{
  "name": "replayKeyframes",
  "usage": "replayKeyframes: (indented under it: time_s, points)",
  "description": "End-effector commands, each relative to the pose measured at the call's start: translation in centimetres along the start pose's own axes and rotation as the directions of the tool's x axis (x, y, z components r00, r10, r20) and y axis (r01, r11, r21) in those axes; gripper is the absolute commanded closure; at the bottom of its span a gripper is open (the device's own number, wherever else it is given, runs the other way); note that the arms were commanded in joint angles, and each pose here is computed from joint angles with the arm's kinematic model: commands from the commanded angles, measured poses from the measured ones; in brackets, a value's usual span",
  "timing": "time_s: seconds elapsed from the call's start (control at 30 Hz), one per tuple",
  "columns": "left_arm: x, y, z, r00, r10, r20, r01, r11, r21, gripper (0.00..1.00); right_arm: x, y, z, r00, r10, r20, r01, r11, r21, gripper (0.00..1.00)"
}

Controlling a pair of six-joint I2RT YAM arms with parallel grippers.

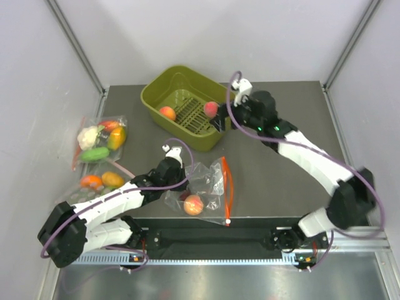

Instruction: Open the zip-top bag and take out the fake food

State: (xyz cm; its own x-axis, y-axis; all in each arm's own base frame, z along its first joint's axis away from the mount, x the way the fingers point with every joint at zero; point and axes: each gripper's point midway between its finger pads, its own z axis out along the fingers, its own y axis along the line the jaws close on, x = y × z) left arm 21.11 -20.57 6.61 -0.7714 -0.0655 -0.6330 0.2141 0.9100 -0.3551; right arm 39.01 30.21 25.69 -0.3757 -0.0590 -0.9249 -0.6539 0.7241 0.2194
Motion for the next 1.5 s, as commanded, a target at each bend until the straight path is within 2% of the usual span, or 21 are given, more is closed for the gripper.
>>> replayKeyframes:
  time_s: [0.0, 0.03, 0.07, 0.1, 0.13, 0.2, 0.23, 0.43, 0.47, 0.7, 0.9, 1.2, 1.37, 1.47]
  points:
    - [-2.4, -0.9, -0.8, 0.997, -0.012, 0.076, 0.011, 1.000, 0.015, 1.00, -3.5, 1.4, -6.9, 0.985, -0.041, 0.167, 0.040, 0.999, 0.009, 0.05]
    - [-2.4, -0.7, -0.8, 0.997, -0.012, 0.078, 0.011, 1.000, 0.009, 1.00, -2.4, 1.3, -7.6, 0.987, -0.033, 0.159, 0.031, 0.999, 0.017, 0.05]
    - [-2.6, -0.7, -0.9, 0.997, -0.010, 0.082, 0.009, 1.000, 0.005, 1.00, 1.3, 0.5, -7.9, 0.995, -0.010, 0.099, 0.005, 0.999, 0.047, 0.06]
    - [-2.6, -0.5, -0.9, 0.997, -0.009, 0.082, 0.009, 1.000, -0.001, 1.00, 1.7, 0.7, -9.5, 0.993, 0.006, 0.121, -0.013, 0.998, 0.054, 0.06]
    - [-2.6, -0.5, -1.0, 0.996, -0.006, 0.084, 0.007, 1.000, -0.004, 1.00, 5.5, -0.1, -9.8, 0.998, 0.035, 0.056, -0.040, 0.996, 0.085, 0.07]
    - [-2.7, -0.4, -1.0, 0.996, -0.003, 0.087, 0.004, 1.000, -0.009, 1.00, 7.3, 0.0, -11.3, 0.996, 0.065, 0.055, -0.069, 0.994, 0.087, 0.10]
    - [-2.6, -0.3, -1.0, 0.996, -0.002, 0.085, 0.003, 1.000, -0.014, 1.00, 10.3, -0.1, -11.5, 0.995, 0.101, 0.010, -0.101, 0.990, 0.097, 0.14]
    - [-2.9, -0.4, -1.2, 0.996, -0.004, 0.091, 0.005, 1.000, -0.011, 1.00, 16.1, 1.5, -12.6, 0.987, 0.149, -0.067, -0.139, 0.982, 0.131, 0.37]
    - [-3.0, -0.4, -1.2, 0.996, -0.004, 0.093, 0.005, 1.000, -0.010, 1.00, 16.4, 1.0, -12.7, 0.988, 0.141, -0.067, -0.128, 0.977, 0.173, 0.38]
    - [-2.8, -0.4, -1.1, 0.996, -0.016, 0.089, 0.017, 1.000, -0.008, 1.00, 17.4, 4.2, -11.5, 0.987, 0.120, -0.109, -0.111, 0.990, 0.093, 0.41]
    - [-2.8, -0.8, -0.9, 0.996, -0.025, 0.086, 0.024, 1.000, 0.008, 1.00, 18.5, 8.2, -9.7, 0.984, 0.103, -0.145, -0.110, 0.993, -0.040, 0.43]
    - [-2.6, -0.7, -0.4, 0.994, -0.051, 0.092, 0.051, 0.999, 0.007, 1.00, 19.2, 15.3, -8.3, 0.984, 0.084, -0.159, -0.127, 0.952, -0.280, 0.41]
    - [-2.3, -0.4, 0.0, 0.994, -0.061, 0.091, 0.061, 0.998, 0.001, 1.00, 19.9, 17.2, -7.6, 0.982, 0.076, -0.174, -0.128, 0.942, -0.310, 0.40]
    - [-2.2, -0.1, 0.1, 0.994, -0.055, 0.092, 0.057, 0.998, -0.012, 1.00, 20.3, 16.2, -7.5, 0.980, 0.071, -0.185, -0.116, 0.962, -0.246, 0.38]
